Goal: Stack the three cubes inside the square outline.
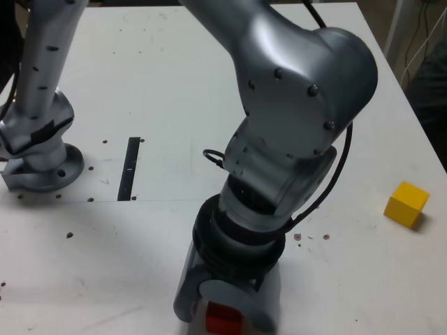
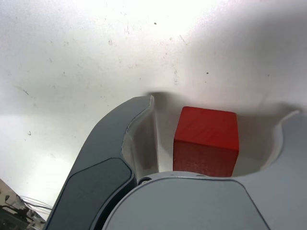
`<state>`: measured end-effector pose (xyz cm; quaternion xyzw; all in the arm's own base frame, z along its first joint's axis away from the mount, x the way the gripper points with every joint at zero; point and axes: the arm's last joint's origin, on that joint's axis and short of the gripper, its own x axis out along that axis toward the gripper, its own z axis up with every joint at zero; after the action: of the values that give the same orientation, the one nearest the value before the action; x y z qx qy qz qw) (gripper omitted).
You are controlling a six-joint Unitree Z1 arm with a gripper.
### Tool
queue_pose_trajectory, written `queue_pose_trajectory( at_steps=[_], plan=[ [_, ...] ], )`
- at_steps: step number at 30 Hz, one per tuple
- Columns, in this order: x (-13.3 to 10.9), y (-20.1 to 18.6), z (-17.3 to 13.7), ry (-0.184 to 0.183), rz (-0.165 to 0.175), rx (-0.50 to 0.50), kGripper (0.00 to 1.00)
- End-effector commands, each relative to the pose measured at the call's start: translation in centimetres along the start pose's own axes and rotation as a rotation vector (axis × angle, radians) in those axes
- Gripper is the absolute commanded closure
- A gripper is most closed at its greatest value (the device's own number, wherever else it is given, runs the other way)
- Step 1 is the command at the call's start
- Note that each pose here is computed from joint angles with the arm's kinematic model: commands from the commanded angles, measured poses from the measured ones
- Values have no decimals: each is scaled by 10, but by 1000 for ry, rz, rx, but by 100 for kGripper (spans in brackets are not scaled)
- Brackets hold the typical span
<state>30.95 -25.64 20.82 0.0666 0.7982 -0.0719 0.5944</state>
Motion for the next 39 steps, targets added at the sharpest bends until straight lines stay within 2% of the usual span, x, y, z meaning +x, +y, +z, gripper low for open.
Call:
queue_pose_trajectory(
  at_steps=[1, 7, 10, 39],
  plan=[
    [2, 1, 2, 8, 1, -2, 36],
    [1, 1, 2, 4, 11, -4, 66],
    [0, 1, 2, -5, 13, -3, 75],
    [-6, 3, -4, -2, 11, -3, 75]
  ],
)
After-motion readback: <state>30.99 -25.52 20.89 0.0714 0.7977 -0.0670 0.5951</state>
